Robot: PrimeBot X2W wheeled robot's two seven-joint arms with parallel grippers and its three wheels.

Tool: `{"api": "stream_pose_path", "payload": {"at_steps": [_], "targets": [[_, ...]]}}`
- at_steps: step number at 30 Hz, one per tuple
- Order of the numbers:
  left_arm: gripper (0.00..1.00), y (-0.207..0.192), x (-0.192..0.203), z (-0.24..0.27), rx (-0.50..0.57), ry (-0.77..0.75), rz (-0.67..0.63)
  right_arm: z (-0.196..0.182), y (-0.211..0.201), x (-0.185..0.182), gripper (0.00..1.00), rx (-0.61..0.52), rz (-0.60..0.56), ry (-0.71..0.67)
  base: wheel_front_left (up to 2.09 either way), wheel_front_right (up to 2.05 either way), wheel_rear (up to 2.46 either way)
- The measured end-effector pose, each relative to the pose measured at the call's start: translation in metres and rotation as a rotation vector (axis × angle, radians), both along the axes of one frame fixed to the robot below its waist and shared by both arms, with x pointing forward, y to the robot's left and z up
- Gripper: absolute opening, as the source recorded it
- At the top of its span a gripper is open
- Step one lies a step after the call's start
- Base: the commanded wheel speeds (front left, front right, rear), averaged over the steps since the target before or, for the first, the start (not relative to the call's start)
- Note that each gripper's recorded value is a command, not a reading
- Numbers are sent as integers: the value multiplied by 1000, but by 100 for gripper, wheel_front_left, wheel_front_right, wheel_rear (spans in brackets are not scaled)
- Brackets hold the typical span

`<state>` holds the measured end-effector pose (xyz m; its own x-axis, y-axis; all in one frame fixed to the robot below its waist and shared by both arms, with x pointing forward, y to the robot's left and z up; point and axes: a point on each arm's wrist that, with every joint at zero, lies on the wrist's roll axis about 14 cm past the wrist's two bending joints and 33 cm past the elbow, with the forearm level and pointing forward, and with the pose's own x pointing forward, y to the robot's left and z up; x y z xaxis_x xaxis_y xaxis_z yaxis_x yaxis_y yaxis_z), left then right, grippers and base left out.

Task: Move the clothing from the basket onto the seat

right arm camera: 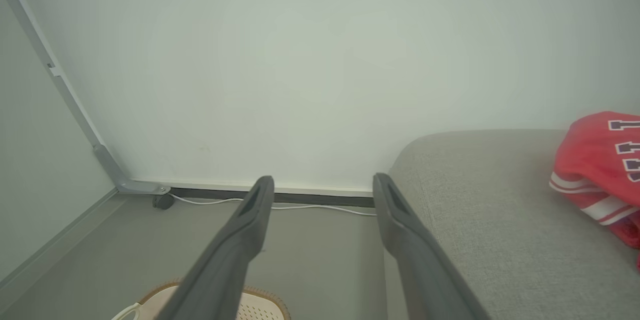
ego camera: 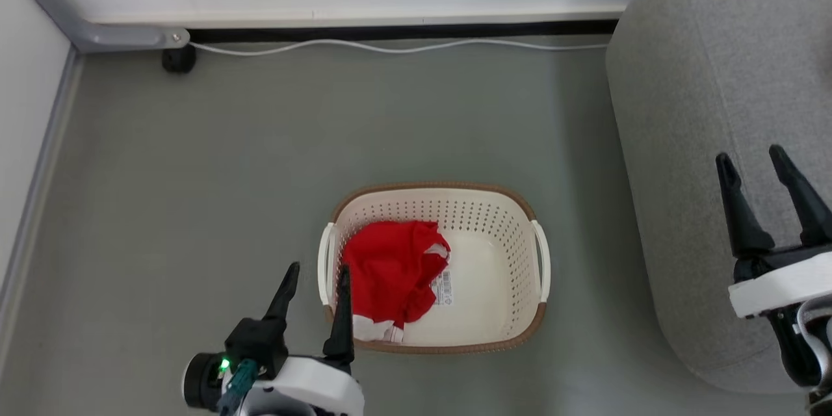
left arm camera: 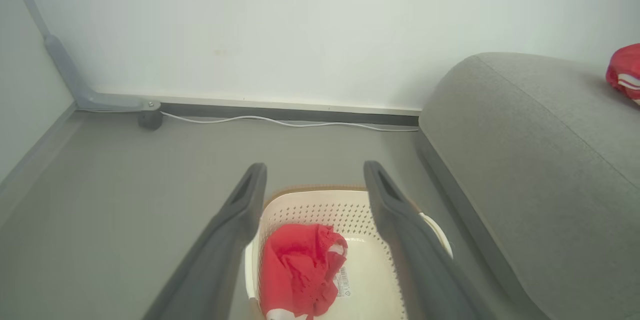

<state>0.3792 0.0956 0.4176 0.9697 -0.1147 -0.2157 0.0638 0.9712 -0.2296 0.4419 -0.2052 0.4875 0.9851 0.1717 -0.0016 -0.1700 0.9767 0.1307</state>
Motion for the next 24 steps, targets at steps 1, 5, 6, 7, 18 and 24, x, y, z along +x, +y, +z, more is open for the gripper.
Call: {"api": "stream_pose_path", "payload": {"at_steps": [1,5,6,7,18,24], "targets": [[100,-6,5,-3,-4,10,-12,-1,0,5,100,-1,6,0,0,0,0],[100,-32,24,-19,-19,50,-65,-6,-3,28,100,-6,20,-1,0,0,0],[100,-37,29,-24,-22,60,-76,-8,-4,33,100,-6,22,1,0,0,0],[100,-42,34,-29,-24,71,-85,-10,-4,38,100,-5,25,3,0,0,0],[100,-90,85,-93,-20,180,-212,-48,-5,80,100,5,49,39,0,0,0],[100,-113,106,-131,2,226,-292,-70,-9,92,100,4,52,63,0,0,0]]}}
